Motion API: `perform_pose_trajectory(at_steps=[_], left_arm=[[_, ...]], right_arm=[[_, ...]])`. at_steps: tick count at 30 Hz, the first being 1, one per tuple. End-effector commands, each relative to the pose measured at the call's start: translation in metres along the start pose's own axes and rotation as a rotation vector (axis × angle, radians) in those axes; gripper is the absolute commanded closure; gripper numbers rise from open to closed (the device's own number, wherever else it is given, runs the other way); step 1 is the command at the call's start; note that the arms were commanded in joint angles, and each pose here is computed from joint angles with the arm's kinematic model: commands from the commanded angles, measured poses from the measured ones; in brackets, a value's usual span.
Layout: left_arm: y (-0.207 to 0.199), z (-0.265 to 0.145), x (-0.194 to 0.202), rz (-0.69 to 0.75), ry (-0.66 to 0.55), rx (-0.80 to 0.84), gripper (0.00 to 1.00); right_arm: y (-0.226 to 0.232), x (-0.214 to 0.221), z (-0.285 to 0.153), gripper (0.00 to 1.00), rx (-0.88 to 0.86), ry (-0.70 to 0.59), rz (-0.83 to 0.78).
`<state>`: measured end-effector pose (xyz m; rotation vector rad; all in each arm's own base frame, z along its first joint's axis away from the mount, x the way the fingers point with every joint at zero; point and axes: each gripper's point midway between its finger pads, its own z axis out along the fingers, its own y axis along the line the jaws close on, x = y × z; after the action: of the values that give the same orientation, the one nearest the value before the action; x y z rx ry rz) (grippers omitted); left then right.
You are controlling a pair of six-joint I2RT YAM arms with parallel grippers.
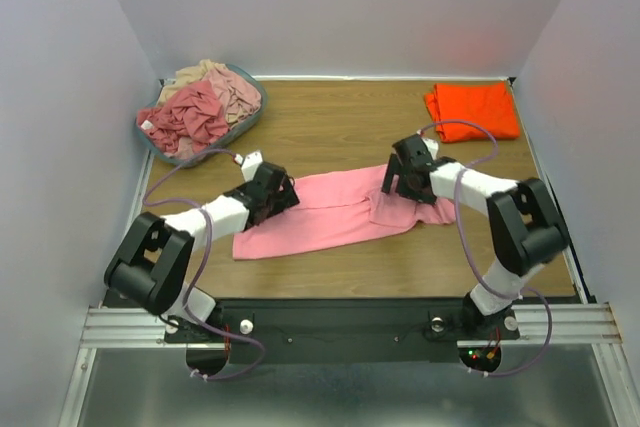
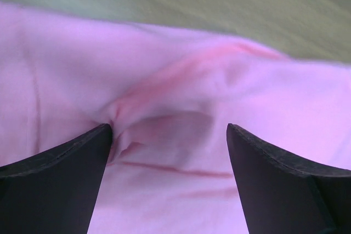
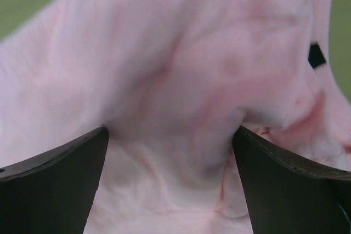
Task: Fold and stack the t-shirts
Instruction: Fold the tshirt
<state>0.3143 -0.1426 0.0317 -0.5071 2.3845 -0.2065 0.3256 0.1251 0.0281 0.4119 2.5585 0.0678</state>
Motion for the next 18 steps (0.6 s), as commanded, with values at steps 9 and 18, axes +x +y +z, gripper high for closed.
perform_pose_trajectory(at_steps=[9,18], left_arm=[[-0.035,-0.086,0.21,-0.037,0.525,0.189,0.02],[-0.113,-0.11,0.227,-0.004,0.521,0.315,0.02]], right_arm=[[0.195,-0.115,0.123,0.0,-0.481,-0.069,-0.375],[0.234,-0.137,0.17,0.0,-0.579,-0.124,-0.396]])
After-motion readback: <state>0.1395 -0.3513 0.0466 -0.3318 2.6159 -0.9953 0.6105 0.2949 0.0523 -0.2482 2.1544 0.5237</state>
